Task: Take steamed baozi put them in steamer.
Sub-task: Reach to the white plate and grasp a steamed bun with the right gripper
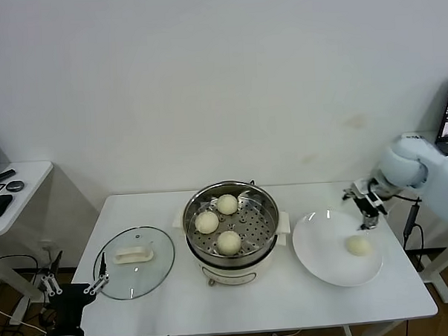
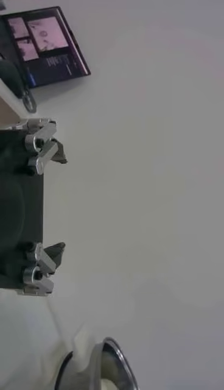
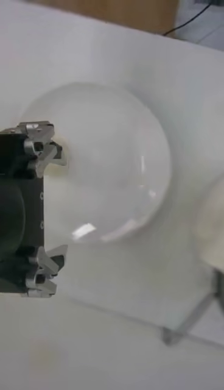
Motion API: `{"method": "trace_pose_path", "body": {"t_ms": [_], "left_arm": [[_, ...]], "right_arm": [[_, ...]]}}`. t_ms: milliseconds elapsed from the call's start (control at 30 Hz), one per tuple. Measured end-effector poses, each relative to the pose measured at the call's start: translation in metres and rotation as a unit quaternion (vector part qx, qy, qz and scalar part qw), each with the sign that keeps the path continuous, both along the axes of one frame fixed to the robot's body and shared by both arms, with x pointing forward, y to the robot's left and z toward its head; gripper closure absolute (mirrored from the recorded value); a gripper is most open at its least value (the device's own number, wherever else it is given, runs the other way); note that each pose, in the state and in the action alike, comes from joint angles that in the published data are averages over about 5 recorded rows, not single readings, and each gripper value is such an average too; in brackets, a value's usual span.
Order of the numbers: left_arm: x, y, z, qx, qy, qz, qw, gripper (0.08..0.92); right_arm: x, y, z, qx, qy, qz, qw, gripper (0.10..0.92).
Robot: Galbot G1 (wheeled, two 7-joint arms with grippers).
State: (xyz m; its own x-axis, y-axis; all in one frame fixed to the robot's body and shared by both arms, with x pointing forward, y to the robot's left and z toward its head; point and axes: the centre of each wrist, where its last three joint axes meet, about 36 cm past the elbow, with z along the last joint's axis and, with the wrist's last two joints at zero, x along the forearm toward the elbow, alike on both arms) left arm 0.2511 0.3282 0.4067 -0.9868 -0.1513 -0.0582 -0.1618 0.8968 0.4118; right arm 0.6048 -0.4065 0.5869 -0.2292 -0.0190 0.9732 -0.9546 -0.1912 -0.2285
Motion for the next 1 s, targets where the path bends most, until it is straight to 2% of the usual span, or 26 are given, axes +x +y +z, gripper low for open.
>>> {"method": "trace_pose_path", "body": {"t_ms": [400, 1000], "left_arm": [[-0.001, 0.003, 0.001, 0.007, 0.005, 0.004, 1.000, 0.177], [-0.002, 0.005, -0.006, 0.004, 0.009, 0.012, 1.000, 0.177]], "right_arm": [[0.002, -0.047, -0.071, -0.003, 0.030, -0.057, 0.998, 0.200], [0.016, -0.041, -0.129, 0.001, 0.030, -0.078, 0.997, 0.200]]}}
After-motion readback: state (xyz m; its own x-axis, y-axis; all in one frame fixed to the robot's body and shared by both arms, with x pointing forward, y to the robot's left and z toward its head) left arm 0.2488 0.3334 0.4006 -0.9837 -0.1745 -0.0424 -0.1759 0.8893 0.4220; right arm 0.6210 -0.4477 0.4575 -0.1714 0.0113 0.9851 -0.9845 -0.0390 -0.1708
